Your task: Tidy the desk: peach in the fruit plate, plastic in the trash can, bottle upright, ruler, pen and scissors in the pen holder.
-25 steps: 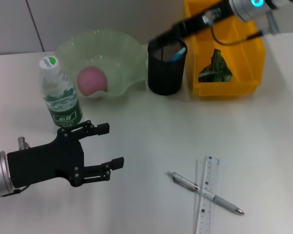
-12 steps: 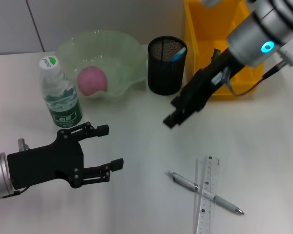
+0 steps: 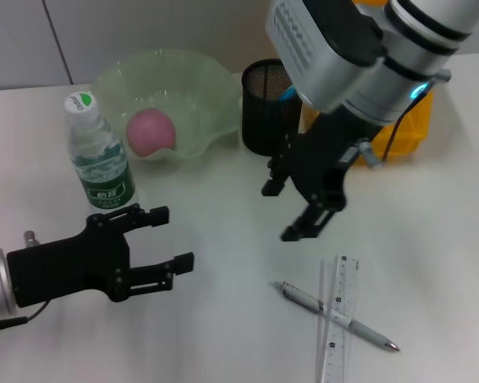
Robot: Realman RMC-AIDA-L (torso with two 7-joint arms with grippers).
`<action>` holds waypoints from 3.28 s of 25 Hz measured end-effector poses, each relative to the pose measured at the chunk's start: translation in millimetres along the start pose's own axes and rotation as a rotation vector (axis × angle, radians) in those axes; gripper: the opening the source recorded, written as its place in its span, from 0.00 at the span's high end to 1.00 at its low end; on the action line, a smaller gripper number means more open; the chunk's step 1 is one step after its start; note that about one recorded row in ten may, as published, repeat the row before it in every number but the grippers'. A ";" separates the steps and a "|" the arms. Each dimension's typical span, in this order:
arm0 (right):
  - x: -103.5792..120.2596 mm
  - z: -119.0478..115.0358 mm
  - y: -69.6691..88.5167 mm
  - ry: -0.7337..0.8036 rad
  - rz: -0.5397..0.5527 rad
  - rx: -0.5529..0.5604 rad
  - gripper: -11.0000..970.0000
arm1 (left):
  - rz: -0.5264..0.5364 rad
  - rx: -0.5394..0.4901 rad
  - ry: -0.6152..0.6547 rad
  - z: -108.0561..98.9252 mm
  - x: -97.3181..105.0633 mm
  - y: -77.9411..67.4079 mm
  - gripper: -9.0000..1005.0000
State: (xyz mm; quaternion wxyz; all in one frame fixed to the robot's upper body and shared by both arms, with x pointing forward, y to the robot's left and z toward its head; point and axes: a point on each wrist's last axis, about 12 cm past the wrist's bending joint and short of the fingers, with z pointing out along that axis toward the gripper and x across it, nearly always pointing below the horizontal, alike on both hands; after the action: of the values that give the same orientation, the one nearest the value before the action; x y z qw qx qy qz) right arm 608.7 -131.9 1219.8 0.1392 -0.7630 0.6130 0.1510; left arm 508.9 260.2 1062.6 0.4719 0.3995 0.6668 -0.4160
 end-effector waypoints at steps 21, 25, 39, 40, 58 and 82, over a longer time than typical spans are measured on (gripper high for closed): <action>-11.4 14.2 30.2 0.357 -0.543 -0.189 0.30 | 0.057 -0.085 0.018 -16.2 13.3 -4.1 0.16; -11.4 19.9 33.1 0.402 -0.608 -0.216 0.30 | 0.056 -0.099 0.024 -16.8 14.4 -2.9 0.16; -8.9 49.8 35.7 0.400 -0.843 -0.232 0.30 | 0.040 -0.113 0.026 -18.1 18.7 -4.5 0.16; -8.6 53.1 36.1 0.396 -0.853 -0.236 0.30 | 0.038 -0.115 0.026 -18.8 19.5 -5.1 0.16; -3.7 78.5 38.8 0.433 -0.923 -0.252 0.30 | 0.033 -0.115 0.025 -20.4 21.1 -6.6 0.16; 5.6 91.7 39.5 0.444 -0.925 -0.210 0.30 | 0.041 -0.121 0.024 -20.1 22.7 -7.1 0.16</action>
State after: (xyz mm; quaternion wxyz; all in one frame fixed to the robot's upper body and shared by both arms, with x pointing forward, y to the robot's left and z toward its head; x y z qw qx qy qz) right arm 565.8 -108.8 1132.6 -0.0193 -0.9774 0.2084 -0.0310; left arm 491.0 279.7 1046.3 0.4956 0.3887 0.6880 -0.3605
